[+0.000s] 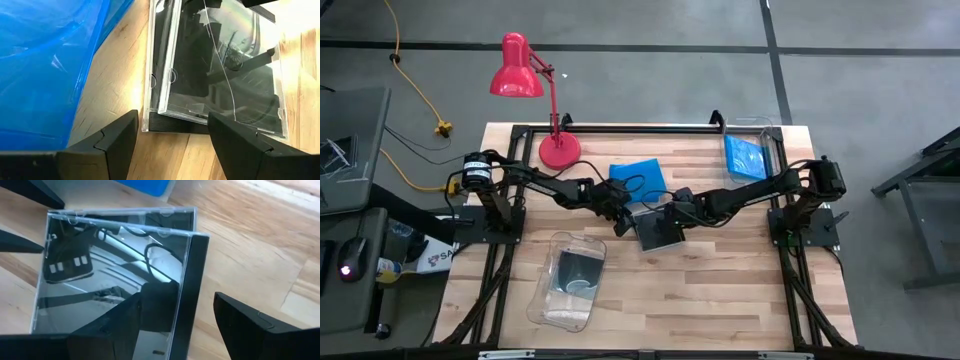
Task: Pick & place jewel cases by type
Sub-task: Put the black cd case into the bottom transparent bin
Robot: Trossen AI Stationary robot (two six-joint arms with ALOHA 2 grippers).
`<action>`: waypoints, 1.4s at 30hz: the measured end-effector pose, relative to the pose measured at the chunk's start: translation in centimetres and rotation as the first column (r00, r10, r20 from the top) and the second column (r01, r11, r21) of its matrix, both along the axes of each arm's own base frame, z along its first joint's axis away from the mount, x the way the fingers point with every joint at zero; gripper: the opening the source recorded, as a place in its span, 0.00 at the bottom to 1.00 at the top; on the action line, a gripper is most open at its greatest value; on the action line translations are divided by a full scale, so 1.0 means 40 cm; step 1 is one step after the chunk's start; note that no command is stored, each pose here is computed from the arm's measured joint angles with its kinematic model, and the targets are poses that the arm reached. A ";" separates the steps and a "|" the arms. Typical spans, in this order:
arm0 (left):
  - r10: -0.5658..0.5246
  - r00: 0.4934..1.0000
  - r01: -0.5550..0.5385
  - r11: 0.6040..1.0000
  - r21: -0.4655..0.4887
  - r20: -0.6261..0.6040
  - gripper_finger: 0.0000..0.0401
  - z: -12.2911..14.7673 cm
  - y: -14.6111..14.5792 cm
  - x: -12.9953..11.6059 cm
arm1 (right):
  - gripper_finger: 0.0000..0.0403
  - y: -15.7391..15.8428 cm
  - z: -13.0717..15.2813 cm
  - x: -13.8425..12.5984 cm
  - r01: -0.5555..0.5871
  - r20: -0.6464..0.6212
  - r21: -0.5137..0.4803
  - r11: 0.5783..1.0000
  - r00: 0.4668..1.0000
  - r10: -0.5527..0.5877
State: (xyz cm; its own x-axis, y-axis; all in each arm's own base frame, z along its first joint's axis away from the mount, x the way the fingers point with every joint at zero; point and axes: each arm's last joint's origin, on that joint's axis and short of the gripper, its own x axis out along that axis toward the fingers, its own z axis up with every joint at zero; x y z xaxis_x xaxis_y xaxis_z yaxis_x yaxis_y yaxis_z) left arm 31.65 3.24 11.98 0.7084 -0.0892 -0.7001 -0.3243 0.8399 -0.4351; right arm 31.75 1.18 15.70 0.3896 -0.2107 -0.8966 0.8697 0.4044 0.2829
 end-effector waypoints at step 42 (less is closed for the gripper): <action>-0.051 0.999 0.051 0.998 0.024 -0.011 0.60 -0.005 -0.003 -0.004 | 0.33 -0.022 0.060 0.036 -0.141 0.239 0.057 0.988 0.963 0.124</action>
State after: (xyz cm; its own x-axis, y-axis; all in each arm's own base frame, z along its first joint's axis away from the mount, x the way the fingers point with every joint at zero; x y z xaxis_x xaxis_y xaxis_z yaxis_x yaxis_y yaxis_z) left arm 31.50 3.14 11.78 0.6963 -0.1077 -0.7096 -0.2852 0.8658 -0.4112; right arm 33.19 0.31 18.11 0.6102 -0.0807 -0.7881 0.7158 0.4823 0.5049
